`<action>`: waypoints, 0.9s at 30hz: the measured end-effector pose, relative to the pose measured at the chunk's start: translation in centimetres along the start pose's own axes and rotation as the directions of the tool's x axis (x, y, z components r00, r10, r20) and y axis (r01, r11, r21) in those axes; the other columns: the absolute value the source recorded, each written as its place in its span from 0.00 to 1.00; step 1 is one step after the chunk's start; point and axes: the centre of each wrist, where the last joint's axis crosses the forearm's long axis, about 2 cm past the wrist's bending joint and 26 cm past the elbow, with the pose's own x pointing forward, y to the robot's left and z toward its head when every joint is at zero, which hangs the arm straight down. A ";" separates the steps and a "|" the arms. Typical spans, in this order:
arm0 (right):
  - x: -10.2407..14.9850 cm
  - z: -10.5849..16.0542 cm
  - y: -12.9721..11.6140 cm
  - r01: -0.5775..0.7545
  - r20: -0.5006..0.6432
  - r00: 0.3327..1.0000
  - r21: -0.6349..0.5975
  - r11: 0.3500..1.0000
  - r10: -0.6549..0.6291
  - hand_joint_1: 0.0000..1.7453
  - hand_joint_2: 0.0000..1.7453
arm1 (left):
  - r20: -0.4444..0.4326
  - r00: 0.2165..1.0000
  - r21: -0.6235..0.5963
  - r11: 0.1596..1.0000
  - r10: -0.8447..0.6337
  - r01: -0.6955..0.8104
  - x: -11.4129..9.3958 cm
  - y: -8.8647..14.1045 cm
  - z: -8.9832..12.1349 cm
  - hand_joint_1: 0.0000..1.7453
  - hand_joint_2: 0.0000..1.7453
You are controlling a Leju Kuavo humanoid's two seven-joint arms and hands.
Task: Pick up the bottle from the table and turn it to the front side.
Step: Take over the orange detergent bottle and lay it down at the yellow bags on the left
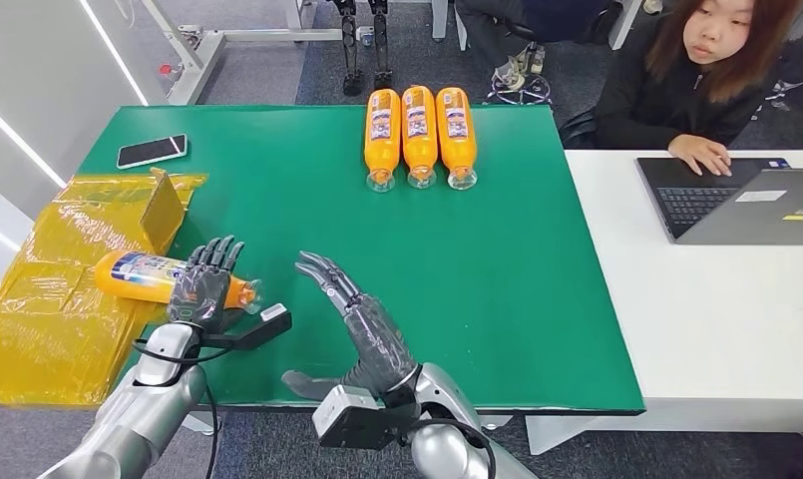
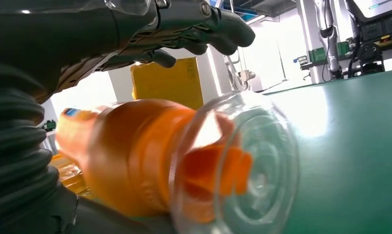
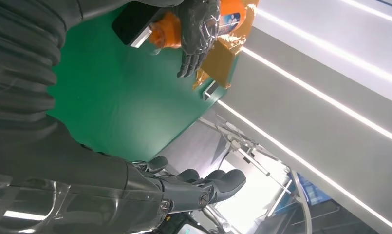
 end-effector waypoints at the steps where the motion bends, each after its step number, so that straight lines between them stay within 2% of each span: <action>1: 0.0 0.0 0.0 0.000 -0.001 1.000 0.000 1.000 0.000 0.00 1.00 | -0.001 1.000 0.000 1.000 -0.002 0.002 0.0 0.0 0.0 0.00 1.00; 6: -0.1 0.0 0.0 0.002 0.000 1.000 -0.001 1.000 -0.002 0.00 1.00 | 0.003 1.000 0.013 1.000 -0.012 0.012 0.0 0.0 0.0 0.00 1.00; 11: -0.2 0.0 -0.1 -0.007 0.001 1.000 -0.031 0.999 0.007 0.00 1.00 | 0.062 0.998 0.117 0.993 -0.027 0.019 0.1 0.1 0.1 0.00 1.00; 19: -0.5 1.5 0.5 -0.033 -0.022 0.999 -0.072 0.997 0.032 0.00 1.00 | 0.095 0.995 0.131 0.991 -0.037 0.024 0.0 1.0 -0.6 0.00 1.00; 27: -0.9 2.8 0.8 -0.048 -0.042 0.998 -0.082 0.995 0.045 0.00 1.00 | 0.238 0.951 0.189 0.951 0.198 -0.245 -0.6 1.9 -1.1 0.00 1.00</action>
